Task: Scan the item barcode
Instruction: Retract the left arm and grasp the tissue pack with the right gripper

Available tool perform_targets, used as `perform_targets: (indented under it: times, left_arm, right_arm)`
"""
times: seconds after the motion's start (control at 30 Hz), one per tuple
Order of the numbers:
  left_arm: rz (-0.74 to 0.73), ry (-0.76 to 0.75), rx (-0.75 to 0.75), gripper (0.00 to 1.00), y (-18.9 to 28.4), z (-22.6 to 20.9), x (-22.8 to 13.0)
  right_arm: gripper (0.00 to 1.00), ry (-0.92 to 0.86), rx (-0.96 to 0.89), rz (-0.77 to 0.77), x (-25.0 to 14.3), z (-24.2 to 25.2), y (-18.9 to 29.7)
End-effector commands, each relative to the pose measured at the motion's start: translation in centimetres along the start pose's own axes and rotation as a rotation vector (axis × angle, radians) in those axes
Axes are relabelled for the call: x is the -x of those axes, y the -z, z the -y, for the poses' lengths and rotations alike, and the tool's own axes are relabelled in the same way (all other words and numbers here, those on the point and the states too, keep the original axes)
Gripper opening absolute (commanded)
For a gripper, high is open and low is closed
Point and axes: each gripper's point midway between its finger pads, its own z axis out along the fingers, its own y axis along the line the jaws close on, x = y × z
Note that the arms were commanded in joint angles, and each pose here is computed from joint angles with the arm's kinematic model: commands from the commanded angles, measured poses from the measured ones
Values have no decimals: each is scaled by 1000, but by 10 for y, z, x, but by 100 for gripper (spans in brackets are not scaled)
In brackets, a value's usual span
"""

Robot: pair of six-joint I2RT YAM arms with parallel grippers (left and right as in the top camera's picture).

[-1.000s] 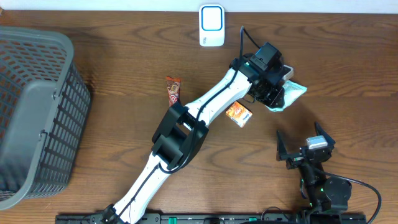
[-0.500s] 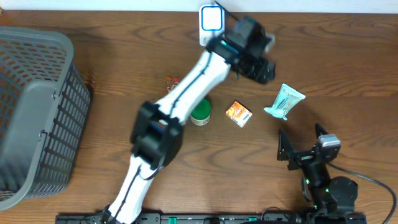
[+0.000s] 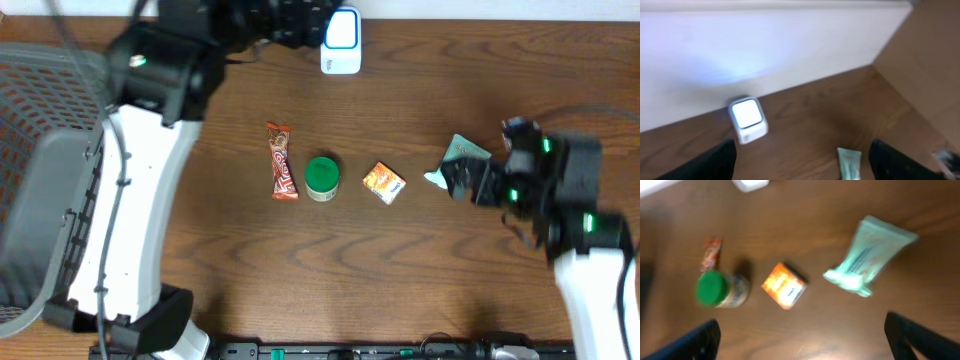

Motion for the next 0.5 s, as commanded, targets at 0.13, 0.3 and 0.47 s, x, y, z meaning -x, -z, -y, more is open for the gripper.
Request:
perform_targets:
  times: [0.13, 0.3, 0.47]
  left_arm:
    - [32, 41, 131, 84, 59, -43, 8]
    - [-28, 82, 175, 85, 68, -60, -9]
    - [-63, 71, 237, 85, 71, -71, -18]
  right_arm:
    - [84, -71, 133, -210, 17, -5, -72]
    - [99, -434, -242, -350, -21, 71, -120]
    - [99, -515, -348, -381, -36, 97, -143]
